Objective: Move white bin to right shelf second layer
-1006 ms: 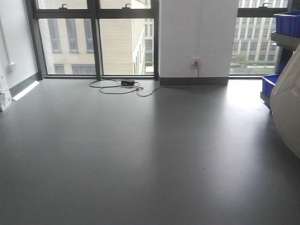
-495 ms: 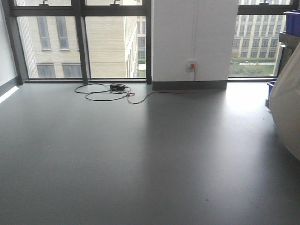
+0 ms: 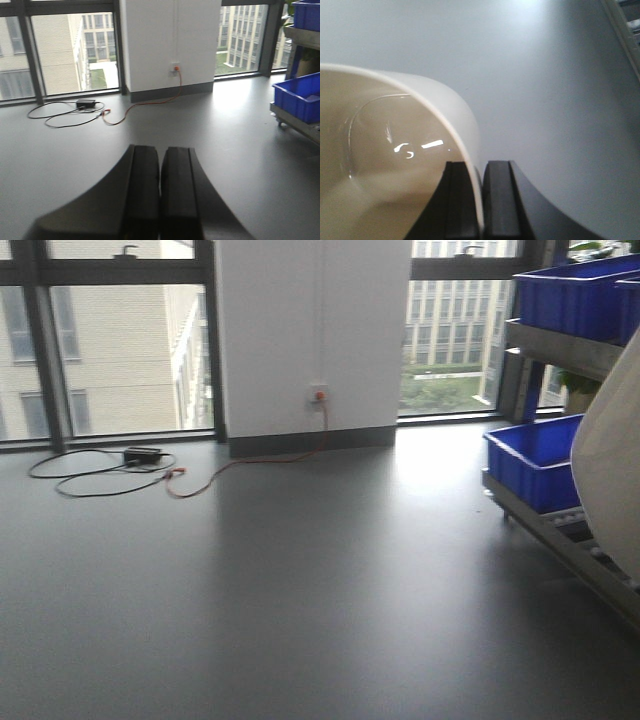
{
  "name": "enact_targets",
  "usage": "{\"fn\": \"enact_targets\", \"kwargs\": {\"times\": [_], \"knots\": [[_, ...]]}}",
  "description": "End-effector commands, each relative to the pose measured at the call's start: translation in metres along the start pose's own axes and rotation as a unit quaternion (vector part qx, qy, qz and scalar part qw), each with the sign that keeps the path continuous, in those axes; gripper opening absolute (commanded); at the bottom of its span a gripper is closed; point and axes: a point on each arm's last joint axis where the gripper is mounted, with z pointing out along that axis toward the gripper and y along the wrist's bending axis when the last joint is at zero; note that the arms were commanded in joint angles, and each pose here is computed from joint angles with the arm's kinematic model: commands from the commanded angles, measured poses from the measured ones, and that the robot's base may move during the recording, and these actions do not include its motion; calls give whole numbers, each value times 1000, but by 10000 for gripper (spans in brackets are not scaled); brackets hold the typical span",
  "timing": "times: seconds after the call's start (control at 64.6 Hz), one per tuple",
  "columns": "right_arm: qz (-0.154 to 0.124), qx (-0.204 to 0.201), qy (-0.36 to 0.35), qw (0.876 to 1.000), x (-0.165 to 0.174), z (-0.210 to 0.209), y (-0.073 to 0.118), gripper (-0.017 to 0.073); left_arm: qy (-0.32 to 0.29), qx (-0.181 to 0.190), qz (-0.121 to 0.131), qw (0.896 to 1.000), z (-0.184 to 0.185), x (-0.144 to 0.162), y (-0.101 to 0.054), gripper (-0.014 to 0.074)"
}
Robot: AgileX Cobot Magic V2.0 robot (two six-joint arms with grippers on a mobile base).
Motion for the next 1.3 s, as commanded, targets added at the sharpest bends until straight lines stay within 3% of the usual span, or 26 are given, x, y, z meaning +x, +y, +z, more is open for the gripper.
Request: {"fn": "enact_targets", "kwargs": {"times": [0.0,1.284], "knots": [[2,-7,-54,999,-15,-6,2,47,-32,1,-1,999,1,4,0,85],[2,-7,-53,999,-15,-6,2,47,-32,1,-1,999,1,4,0,85]]}}
